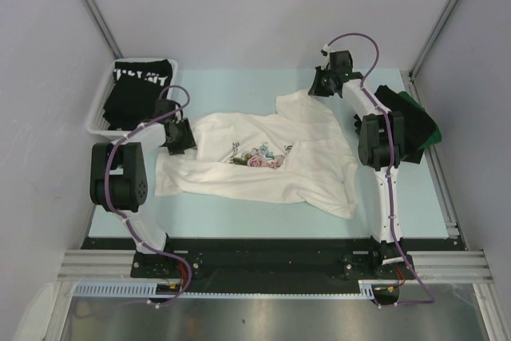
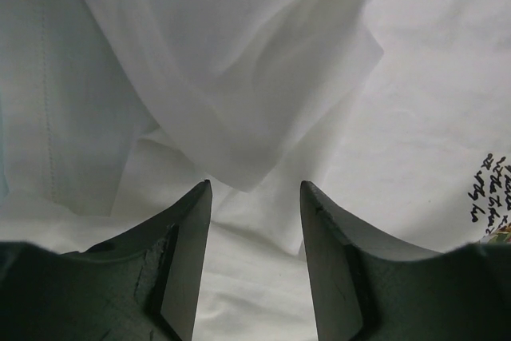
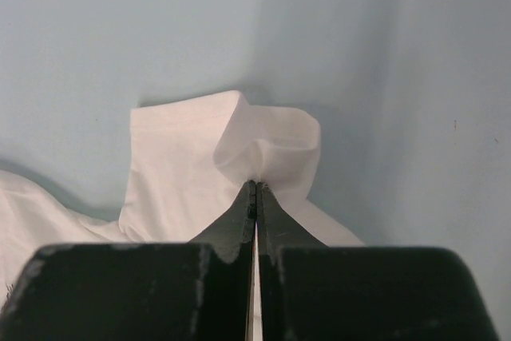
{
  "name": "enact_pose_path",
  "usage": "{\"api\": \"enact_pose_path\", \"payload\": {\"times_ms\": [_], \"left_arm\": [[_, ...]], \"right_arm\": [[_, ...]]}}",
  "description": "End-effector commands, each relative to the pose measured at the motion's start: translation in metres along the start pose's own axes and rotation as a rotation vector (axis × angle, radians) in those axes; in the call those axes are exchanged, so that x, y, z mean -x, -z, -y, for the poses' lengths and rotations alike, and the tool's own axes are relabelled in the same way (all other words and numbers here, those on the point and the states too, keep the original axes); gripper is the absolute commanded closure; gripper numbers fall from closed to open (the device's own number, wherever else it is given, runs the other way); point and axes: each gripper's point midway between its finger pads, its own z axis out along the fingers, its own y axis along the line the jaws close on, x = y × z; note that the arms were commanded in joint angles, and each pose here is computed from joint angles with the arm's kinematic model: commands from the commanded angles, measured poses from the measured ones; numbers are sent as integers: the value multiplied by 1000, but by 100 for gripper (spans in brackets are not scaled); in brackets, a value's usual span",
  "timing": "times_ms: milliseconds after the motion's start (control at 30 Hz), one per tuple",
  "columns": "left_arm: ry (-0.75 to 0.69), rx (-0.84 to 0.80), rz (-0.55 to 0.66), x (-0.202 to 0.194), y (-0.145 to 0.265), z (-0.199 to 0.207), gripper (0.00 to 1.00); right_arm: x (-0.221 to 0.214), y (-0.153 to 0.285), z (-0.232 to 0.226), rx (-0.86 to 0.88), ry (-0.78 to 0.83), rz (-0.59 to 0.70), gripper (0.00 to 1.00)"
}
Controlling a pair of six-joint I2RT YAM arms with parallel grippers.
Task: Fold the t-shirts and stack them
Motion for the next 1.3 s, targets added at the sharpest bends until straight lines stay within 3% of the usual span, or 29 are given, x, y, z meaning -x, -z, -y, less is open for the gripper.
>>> {"api": "enact_pose_path", "payload": {"times_ms": [0,600,1267], "left_arm": [[-4,32,5,6,-5,-6,47],[-12,38,17,21,-13,-3,54],[-15,19,5,24,-15,2,84]], "right_arm": [[43,33,-26,54,33,103,100],[31,27,-22,73,10,76,100],[29,24,-20,79,-3,70,100]]}}
